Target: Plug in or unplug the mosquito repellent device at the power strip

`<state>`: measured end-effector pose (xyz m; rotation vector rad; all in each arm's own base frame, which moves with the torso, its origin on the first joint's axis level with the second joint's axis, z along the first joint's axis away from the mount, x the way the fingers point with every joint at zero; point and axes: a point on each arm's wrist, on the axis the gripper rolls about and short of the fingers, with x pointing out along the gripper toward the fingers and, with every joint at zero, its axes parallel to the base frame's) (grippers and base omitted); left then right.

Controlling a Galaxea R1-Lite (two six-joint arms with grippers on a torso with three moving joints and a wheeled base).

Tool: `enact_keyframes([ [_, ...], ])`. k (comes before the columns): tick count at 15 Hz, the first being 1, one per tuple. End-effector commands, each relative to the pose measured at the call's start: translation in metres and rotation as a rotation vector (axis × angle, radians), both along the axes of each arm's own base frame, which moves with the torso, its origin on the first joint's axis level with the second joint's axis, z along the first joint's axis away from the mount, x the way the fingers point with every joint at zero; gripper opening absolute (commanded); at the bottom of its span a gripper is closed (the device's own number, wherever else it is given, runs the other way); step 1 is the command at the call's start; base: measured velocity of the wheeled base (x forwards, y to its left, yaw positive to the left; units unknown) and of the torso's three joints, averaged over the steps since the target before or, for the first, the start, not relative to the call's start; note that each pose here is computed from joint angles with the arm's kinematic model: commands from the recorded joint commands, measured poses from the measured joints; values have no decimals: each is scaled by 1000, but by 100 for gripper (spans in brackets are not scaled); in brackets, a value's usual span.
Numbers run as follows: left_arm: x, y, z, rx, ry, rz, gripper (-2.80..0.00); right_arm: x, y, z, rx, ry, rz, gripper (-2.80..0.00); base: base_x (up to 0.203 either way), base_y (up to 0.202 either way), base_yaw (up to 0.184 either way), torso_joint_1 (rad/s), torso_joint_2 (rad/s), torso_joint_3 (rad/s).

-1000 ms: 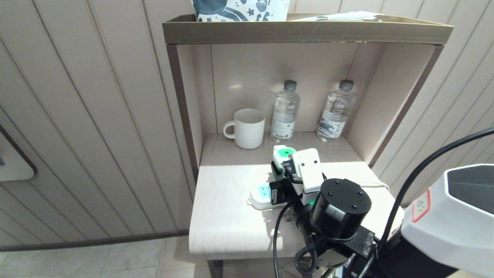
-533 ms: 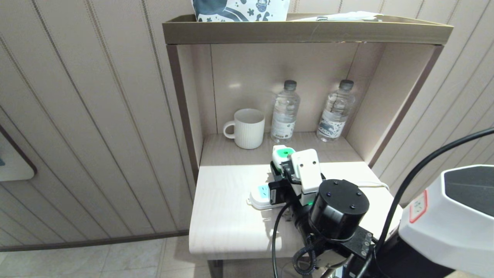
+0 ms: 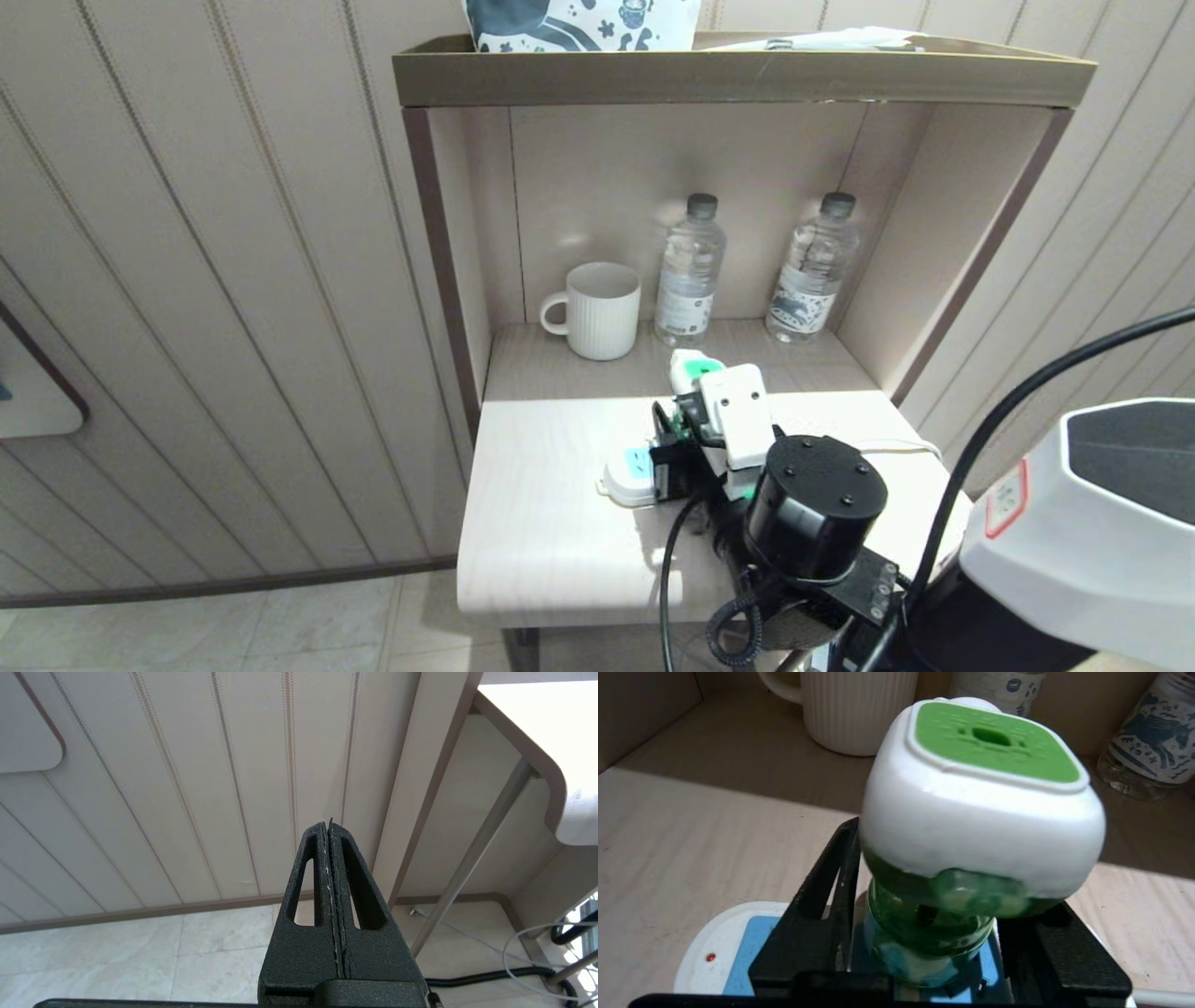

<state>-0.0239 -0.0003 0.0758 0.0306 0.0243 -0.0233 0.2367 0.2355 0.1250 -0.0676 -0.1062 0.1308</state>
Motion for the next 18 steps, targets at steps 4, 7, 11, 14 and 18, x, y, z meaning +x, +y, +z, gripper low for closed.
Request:
enact_keyframes([
  [4,0,0,0,0,2,0,-280,-1,0,5,38,-34,-1,0,0,0,0,0,0,0],
  [7,0,0,0,0,1,0,-280,-2,0,5,38,-34,1,0,0,0,0,0,0,0],
  [11,0,0,0,0,1,0,-280,-2,-6,15,47,-55,-11,0,0,0,0,0,0,0],
  [14,0,0,0,0,1,0,-280,-6,-16,35,46,-102,-30,0,0,0,0,0,0,0],
  [18,0,0,0,0,2,0,-280,-37,-54,99,91,-200,-55,0,0,0,0,0,0,0],
])
